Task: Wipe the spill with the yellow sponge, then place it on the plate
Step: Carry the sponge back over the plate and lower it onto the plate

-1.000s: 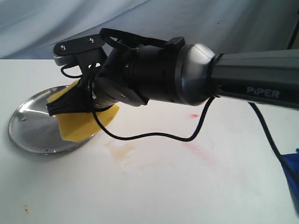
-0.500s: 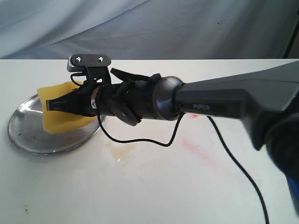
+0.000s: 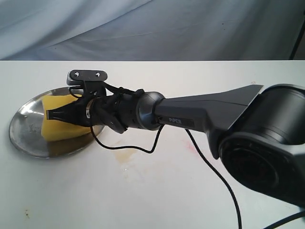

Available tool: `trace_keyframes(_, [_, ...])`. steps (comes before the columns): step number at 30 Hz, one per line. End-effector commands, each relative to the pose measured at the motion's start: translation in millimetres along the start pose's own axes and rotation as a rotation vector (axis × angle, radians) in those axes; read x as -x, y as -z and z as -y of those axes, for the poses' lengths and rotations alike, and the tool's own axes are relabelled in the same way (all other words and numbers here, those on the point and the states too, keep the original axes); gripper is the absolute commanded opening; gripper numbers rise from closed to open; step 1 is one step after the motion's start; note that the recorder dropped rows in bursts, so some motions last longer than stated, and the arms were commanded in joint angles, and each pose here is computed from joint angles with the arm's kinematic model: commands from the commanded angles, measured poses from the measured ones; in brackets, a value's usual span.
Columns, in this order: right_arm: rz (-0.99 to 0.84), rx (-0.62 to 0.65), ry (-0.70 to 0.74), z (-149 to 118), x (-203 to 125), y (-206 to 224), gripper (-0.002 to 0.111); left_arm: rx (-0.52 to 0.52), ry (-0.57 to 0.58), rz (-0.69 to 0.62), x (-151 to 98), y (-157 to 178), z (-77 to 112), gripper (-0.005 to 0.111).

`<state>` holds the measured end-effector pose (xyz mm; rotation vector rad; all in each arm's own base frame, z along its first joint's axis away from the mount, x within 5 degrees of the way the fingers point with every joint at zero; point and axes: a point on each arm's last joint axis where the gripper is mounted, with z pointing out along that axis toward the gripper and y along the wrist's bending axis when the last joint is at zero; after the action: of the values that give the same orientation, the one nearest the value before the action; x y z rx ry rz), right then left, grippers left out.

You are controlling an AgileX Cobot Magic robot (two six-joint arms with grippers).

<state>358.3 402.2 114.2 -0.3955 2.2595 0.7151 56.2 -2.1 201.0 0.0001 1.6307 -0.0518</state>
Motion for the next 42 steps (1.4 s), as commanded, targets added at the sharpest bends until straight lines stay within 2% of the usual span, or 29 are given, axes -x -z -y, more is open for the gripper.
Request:
trace_keyframes(1, [-0.1, -0.095, -0.008, 15.5, -4.4, 1.4, 0.0, -0.001, 0.002, 0.001, -1.0, -0.1, 0.0, 0.001])
trace_keyframes(5, [-0.165, -0.149, -0.003, 18.2, -6.2, 6.8, 0.0, -0.001, 0.002, 0.001, -1.0, -0.1, 0.0, 0.001])
trace_keyframes(11, [-0.173, -0.18, 0.029, 12.2, 10.6, 26.1, 0.0, -0.001, 0.002, 0.001, -1.0, -0.1, 0.0, 0.001])
trace_keyframes(21, [-0.233, -0.266, 0.086, 17.3, 14.8, 38.2, 0.0, -0.001, 0.002, 0.001, -1.0, -0.1, 0.0, 0.001])
trace_keyframes(34, [-0.212, -0.261, 0.077, 18.5, 21.1, 41.4, 0.0, -0.001, 0.002, 0.001, -1.0, -0.1, 0.0, 0.001])
trace_keyframes(42, [-0.158, -0.198, 0.041, 12.6, 25.3, 39.2, 0.001, -0.001, 0.002, 0.001, -1.0, -0.1, 0.0, 0.001])
